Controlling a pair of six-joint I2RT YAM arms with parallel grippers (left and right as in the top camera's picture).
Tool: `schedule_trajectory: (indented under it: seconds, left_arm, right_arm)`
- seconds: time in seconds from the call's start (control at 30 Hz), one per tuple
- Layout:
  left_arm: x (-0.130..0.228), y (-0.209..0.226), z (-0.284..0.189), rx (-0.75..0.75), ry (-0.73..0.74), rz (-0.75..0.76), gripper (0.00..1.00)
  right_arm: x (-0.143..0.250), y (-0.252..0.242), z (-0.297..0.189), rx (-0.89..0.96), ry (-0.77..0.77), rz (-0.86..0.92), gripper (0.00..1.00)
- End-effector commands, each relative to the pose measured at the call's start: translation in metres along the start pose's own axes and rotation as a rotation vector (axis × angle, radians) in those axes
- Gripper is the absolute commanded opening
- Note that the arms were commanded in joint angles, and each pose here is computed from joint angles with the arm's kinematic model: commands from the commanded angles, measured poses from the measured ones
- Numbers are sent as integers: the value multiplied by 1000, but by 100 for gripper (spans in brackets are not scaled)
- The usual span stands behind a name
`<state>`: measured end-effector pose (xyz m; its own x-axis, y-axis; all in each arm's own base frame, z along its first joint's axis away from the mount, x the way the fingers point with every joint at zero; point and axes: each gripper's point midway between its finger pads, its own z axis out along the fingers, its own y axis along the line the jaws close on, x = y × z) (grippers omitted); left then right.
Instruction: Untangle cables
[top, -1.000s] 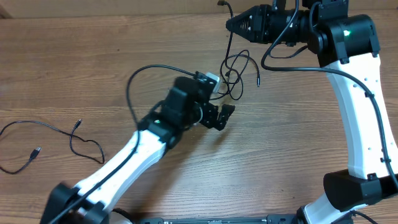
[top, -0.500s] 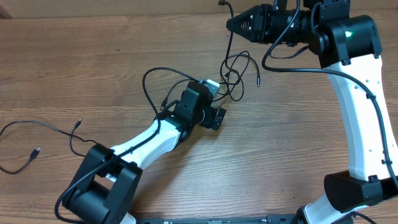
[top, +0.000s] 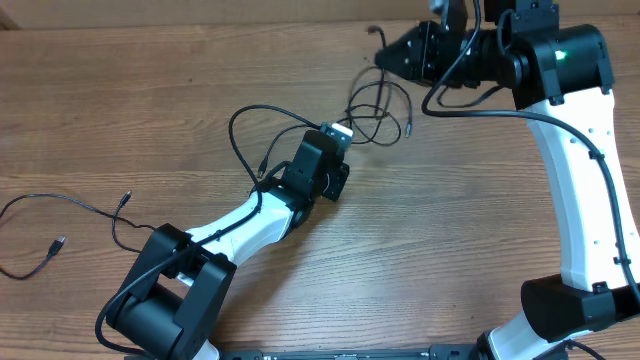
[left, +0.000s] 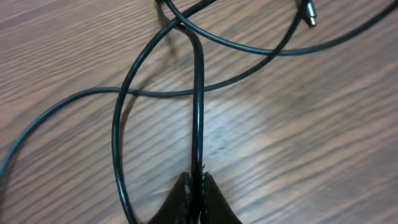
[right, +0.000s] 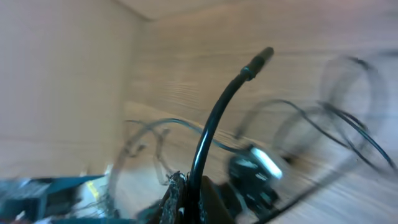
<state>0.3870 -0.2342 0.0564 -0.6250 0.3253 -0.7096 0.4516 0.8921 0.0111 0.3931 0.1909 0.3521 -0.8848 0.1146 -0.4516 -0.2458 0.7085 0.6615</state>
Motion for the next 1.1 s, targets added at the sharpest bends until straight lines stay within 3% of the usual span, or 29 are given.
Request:
schedule_trajectory:
  seconds: [0.0, 0.3, 0.43, 0.6, 0.8, 0.97, 1.07]
  left_arm:
    - [0, 18, 1, -103, 1, 2, 4]
    - [16, 12, -1, -66, 71, -39, 4]
    - [-11, 31, -22, -141, 29, -97, 5]
    - [-75, 84, -83, -228, -97, -230, 5]
    - [-147, 176, -199, -381, -349, -377, 4]
    - [-161, 242, -274, -529, -489, -469, 4]
    - [-155, 270, -295, -561, -518, -507, 4]
  right_arm:
    - [-8, -13, -20, 139, -84, -15, 4]
    - [-10, -18, -20, 167, -92, -12, 4]
    - [-6, -54, -29, 365, -106, 21, 4]
    - [13, -101, -36, 599, -60, 104, 4]
    - [35, -148, -26, 754, -6, 180, 4]
    - [46, -200, -32, 916, -35, 292, 4]
    - [51, -232, -42, 978, -57, 365, 4]
